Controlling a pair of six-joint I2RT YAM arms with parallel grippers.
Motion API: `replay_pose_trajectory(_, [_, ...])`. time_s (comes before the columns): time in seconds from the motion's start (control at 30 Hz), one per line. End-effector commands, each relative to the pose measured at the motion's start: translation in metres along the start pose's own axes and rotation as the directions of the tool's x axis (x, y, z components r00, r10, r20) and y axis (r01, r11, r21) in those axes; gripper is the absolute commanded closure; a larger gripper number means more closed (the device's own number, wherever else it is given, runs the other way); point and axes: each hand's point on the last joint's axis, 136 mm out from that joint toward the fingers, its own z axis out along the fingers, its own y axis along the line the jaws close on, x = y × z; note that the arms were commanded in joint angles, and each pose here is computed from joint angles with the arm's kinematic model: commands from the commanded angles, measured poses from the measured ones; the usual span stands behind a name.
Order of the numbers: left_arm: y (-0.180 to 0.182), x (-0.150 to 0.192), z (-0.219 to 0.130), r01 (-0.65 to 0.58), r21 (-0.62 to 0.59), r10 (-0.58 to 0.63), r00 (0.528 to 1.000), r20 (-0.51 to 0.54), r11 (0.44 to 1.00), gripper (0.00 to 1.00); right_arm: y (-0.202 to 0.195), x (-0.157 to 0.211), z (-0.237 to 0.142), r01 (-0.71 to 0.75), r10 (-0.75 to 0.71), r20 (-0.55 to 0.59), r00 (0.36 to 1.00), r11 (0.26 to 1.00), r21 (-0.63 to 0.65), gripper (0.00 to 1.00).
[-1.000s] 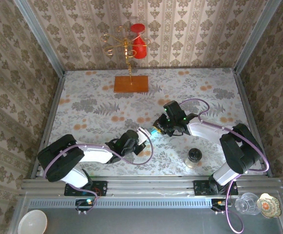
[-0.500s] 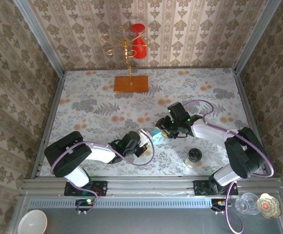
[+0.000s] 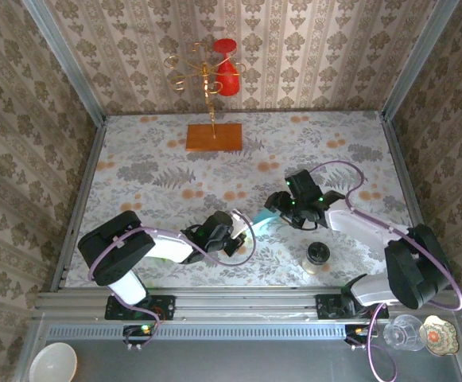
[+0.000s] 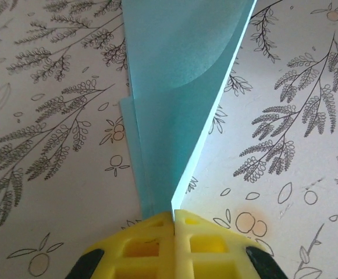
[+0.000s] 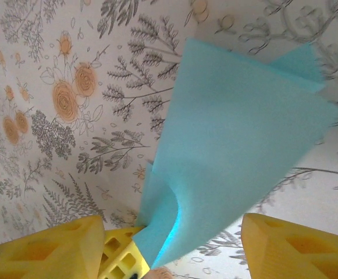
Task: Fold a paper plane with a square sheet of paper (pick it up from the middle)
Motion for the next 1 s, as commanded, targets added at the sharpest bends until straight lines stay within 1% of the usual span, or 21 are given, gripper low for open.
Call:
replay_pose_trajectory(0.0, [-0.007,0.025,-0.002,0.101,0.069,-0.092,0.988,-0.123,0.993,0.95,-0.017,-0.007,-0.011,0.057,-0.060,0.057,0.997,0.997,0.055,0.34])
replay_pose_trajectory(0.17, [-0.001,0.026,-0.008,0.207,0.086,-0.191,0.968,-0.162,0.975,0.95,-0.015,-0.010,-0.018,0.117,-0.119,0.095,0.988,0.993,0.020,0.33])
replay_pose_trajectory(0.3, [0.006,0.025,-0.010,0.299,0.093,-0.275,0.939,-0.208,0.950,0.96,-0.005,0.000,-0.015,0.196,-0.193,0.062,0.979,0.979,-0.048,0.33])
replay_pose_trajectory(0.4, [0.008,0.022,-0.009,0.368,0.110,-0.336,0.913,-0.234,0.923,0.96,-0.003,0.009,-0.011,0.257,-0.255,0.036,0.966,0.965,-0.059,0.33])
replay_pose_trajectory(0.53, [0.006,0.018,-0.006,0.410,0.121,-0.366,0.888,-0.277,0.904,0.96,-0.001,0.020,-0.001,0.327,-0.327,0.007,0.945,0.944,-0.040,0.32])
replay_pose_trajectory(0.73, [0.006,0.019,-0.002,0.460,0.108,-0.406,0.854,-0.326,0.881,0.96,0.004,0.032,0.026,0.402,-0.402,-0.064,0.913,0.915,-0.010,0.31])
replay_pose_trajectory(0.83, [0.006,0.020,-0.002,0.483,0.106,-0.426,0.840,-0.336,0.869,0.96,0.009,0.032,0.037,0.416,-0.415,-0.077,0.907,0.909,-0.008,0.31])
replay_pose_trajectory(0.97, [0.005,0.021,-0.002,0.499,0.109,-0.438,0.830,-0.345,0.860,0.96,0.018,0.027,0.046,0.416,-0.416,-0.065,0.907,0.909,-0.016,0.31])
